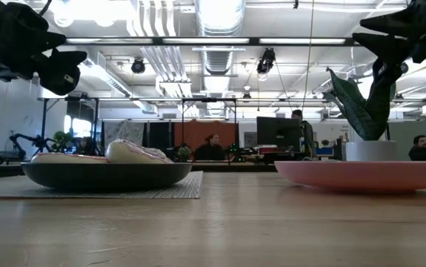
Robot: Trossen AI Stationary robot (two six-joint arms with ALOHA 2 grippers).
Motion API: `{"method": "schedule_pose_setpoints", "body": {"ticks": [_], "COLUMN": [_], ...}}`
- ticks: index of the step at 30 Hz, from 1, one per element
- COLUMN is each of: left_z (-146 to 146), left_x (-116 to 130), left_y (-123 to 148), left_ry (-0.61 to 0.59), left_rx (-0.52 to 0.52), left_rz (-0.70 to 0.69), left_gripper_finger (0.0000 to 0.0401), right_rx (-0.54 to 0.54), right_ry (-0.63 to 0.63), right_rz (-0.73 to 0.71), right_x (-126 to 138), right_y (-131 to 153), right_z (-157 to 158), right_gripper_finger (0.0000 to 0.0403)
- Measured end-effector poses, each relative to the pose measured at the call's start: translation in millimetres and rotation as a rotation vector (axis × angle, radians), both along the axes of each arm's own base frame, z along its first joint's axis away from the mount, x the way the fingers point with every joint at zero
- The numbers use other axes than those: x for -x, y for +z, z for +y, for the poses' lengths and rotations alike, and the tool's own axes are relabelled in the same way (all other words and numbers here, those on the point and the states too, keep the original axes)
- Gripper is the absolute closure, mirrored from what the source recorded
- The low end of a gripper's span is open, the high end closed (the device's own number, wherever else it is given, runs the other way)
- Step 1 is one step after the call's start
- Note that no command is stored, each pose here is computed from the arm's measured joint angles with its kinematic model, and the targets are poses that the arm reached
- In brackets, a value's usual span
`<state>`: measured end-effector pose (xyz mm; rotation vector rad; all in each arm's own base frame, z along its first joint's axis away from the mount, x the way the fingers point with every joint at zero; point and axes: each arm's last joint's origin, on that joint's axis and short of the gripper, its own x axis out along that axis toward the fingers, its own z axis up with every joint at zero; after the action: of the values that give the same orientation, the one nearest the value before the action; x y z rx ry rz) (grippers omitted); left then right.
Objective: Pick & Place donuts
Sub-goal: Return to Home Position
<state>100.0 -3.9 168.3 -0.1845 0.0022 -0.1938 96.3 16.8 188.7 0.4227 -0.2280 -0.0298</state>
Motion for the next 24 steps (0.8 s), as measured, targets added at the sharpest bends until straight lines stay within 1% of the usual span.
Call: {"method": "schedule_pose_setpoints", "body": {"ticks": [5,8,10,14,16,18,20,22,24], "left_z": [0,0,0,0,0,0,0,0,0], "left_x": [0,0,0,0,0,0,0,0,0], "left_y": [0,0,0,0,0,0,0,0,0], "left_ry": [0.000,0.000,0.000,0.001,0.000,0.000,0.001,0.001,0.000], "left_rx": [0.000,0.000,0.000,0.001,0.001,0.001,0.001,0.001,0.001], "left_rz": [-0.001,-0.001,-0.001,-0.001,-0.002,-0.001,-0.002,-0.002,-0.002], "left_gripper_finger": [0.0245,0.0245,0.0245,0.0245,0.0245,0.0245,0.0245,0.0245,0.0245], "right_rx": [-0.002,0.030,0.081,0.244,0.296,0.310,0.314,0.336,0.370], "right_ry": [0.003,0.007,0.042,0.144,0.186,0.191,0.176,0.122,0.105], "right_rz": [-0.009,-0.022,-0.035,-0.026,0.010,0.083,0.168,0.188,0.190], "right_x": [1,2,2,2,2,0,0,-1,-1], "right_y": [1,1,2,0,-4,-11,-19,-20,-20], "right_z": [0,-5,-8,-10,-10,-10,-11,-12,-12], "right_gripper_finger": [0.0305,0.0305,0.0305,0.0305,0.0305,0.0305,0.0305,0.0305,0.0305]}}
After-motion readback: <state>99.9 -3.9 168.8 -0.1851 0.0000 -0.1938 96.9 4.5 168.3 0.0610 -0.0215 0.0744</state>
